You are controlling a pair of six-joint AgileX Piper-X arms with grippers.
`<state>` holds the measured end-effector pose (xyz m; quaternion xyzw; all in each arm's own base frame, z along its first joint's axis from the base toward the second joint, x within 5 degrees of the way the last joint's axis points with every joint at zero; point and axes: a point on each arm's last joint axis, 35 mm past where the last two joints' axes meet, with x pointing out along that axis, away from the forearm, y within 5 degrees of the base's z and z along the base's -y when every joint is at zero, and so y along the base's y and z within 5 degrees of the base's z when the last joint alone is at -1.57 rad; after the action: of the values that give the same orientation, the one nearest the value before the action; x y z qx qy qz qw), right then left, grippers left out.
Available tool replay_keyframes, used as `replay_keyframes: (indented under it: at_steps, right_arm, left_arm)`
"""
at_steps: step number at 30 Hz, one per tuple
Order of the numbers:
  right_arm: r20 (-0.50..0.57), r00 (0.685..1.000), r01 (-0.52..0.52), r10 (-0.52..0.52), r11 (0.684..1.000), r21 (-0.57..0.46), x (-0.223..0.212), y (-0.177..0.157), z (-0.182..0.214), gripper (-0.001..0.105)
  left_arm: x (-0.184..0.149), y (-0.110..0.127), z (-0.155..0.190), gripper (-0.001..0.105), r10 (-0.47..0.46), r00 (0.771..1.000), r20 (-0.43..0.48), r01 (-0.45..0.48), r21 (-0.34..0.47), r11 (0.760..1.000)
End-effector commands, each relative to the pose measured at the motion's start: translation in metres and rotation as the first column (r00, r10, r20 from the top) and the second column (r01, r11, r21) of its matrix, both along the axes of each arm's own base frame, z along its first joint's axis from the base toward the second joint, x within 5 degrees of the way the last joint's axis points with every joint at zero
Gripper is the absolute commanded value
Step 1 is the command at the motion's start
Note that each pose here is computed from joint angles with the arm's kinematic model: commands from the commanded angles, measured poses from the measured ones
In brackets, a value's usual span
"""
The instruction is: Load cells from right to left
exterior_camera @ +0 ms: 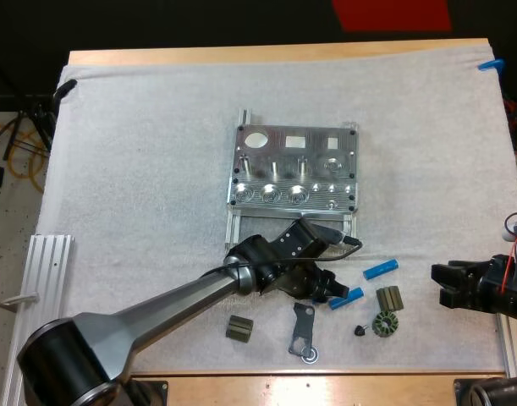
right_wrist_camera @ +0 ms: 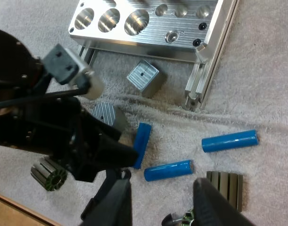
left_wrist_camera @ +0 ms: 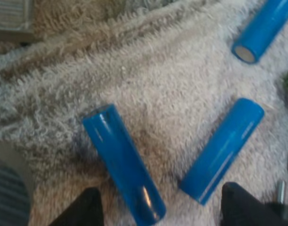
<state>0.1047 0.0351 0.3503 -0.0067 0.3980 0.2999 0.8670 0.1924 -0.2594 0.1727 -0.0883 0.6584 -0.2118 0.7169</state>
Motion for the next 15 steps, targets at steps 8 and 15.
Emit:
replay_keyframes:
  at_steps: [8,15]
  right_arm:
    - [0.023,0.999,-0.027,0.027,1.0,-0.002,0.0,0.002,0.004,0.032]
    - [0.023,0.997,-0.069,0.069,0.998,-0.004,-0.002,0.006,0.004,0.032]
  left_arm:
    - [0.004,-0.008,-0.014,0.054,0.011,1.0,-0.003,-0.011,0.002,1.0]
    - [0.005,-0.01,-0.031,0.053,0.007,0.999,-0.037,-0.006,0.027,1.0]
